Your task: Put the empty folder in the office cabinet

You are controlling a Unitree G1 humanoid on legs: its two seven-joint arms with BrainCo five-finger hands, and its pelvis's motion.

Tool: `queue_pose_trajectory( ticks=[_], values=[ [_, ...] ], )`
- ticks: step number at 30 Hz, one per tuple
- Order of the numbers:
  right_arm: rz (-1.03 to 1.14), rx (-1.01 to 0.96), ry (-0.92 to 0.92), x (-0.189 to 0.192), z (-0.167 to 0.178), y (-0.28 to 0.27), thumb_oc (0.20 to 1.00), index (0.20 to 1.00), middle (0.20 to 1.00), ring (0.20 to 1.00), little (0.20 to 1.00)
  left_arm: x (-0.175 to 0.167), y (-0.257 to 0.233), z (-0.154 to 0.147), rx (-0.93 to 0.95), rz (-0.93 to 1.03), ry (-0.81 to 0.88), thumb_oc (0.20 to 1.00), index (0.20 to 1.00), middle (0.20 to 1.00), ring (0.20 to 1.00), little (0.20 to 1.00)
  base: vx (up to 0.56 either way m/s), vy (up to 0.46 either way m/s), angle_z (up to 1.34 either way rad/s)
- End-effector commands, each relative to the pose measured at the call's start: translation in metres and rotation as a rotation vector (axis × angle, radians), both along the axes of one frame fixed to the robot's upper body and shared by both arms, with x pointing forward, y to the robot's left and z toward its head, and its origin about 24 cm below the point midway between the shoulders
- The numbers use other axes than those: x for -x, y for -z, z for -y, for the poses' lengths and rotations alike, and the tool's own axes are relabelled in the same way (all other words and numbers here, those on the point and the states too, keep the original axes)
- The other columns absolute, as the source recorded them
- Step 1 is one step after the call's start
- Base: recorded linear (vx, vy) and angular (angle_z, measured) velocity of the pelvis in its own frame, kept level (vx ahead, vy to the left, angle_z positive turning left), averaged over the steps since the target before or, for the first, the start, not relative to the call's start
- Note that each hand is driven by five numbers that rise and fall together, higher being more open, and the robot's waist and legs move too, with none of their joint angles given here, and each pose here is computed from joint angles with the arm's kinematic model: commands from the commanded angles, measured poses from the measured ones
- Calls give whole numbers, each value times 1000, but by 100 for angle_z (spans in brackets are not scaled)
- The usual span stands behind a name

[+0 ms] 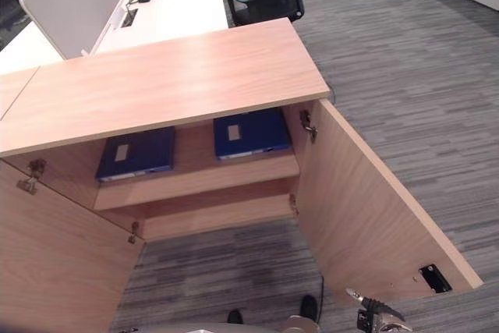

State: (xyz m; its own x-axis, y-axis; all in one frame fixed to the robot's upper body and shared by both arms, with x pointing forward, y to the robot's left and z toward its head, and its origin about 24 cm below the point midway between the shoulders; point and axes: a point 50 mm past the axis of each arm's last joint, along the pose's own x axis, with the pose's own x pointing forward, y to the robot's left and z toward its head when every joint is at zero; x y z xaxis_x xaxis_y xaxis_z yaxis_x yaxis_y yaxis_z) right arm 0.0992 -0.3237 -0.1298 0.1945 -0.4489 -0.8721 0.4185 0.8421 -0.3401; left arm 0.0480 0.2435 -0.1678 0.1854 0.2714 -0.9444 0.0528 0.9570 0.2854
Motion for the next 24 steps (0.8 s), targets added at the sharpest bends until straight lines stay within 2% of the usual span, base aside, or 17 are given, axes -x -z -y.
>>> queue_pose_trajectory(
  ticks=[1, 5, 9, 16, 18, 19, 24],
  values=[
    [27, 20, -22, -19, 2, -6, 1000, 1000, 1000, 1000, 1000, -15, -5, -13, -48, 23, 8, 1000, 1000, 1000, 1000, 1000, -128, 136, 10],
    [72, 46, -23, -33, 9, -15, 1000, 1000, 1000, 1000, 1000, -27, -10, -22, -84, 54, 10, 1000, 1000, 1000, 1000, 1000, -170, 53, 22],
    [41, -6, -4, -13, -7, 0, 1000, 1000, 1000, 1000, 1000, -11, -10, -32, -109, 2, -10, 1000, 1000, 1000, 1000, 1000, 30, -183, 29],
    [120, -59, -119, -38, -43, 7, 1000, 1000, 1000, 1000, 1000, 3, -8, -29, -95, -24, -47, 1000, 1000, 1000, 1000, 1000, 23, -210, -4],
    [192, -65, -190, -58, -58, 4, 1000, 1000, 1000, 1000, 1000, 1, -7, -25, -84, -8, -56, 1000, 1000, 1000, 1000, 1000, -32, -220, 3],
    [317, -70, -287, -94, -78, -8, 1000, 1000, 1000, 1000, 1000, -5, -5, -17, -64, 22, -62, 1000, 1000, 1000, 1000, 1000, -53, -274, -12],
    [573, -40, -415, -148, -99, -45, 1000, 1000, 1000, 1000, 1000, 0, -4, -15, -60, 16, -91, 1000, 1000, 1000, 1000, 1000, -40, -165, -3]
  ],
)
